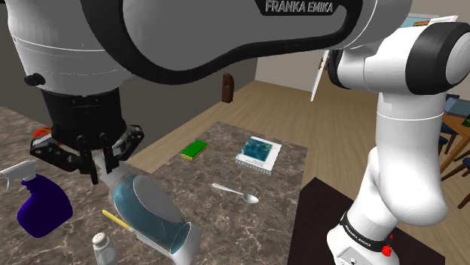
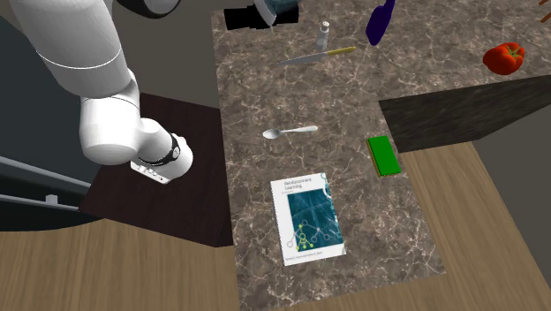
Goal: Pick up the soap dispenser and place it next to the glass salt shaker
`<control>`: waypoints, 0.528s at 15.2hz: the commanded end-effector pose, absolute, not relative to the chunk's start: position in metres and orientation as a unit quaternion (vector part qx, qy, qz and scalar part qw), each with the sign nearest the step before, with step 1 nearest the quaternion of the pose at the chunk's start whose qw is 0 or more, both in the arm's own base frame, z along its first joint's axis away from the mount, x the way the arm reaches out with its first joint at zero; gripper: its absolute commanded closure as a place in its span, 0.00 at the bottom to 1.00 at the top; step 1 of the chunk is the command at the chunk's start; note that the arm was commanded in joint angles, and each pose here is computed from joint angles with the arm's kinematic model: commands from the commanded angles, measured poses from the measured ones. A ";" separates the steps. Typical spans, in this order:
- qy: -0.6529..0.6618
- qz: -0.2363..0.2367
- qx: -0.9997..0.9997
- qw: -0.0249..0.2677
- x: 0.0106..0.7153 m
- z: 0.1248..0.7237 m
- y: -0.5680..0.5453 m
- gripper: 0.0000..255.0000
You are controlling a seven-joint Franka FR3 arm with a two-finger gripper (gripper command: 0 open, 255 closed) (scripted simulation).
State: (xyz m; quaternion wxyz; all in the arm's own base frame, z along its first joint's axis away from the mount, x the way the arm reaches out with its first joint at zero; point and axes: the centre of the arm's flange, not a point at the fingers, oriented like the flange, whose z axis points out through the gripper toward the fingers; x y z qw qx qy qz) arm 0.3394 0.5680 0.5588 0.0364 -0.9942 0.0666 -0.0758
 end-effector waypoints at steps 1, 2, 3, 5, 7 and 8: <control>0.067 -0.076 -0.994 0.037 0.338 0.549 0.569 1.00; 0.067 -0.076 -0.994 0.037 0.338 0.544 0.569 1.00; 0.067 -0.076 -0.994 0.037 0.338 0.539 0.569 1.00; 0.067 -0.076 -0.994 0.037 0.338 0.528 0.569 1.00; 0.067 -0.076 -0.994 0.037 0.338 0.517 0.569 1.00; 0.067 -0.076 -0.994 0.037 0.338 0.512 0.569 1.00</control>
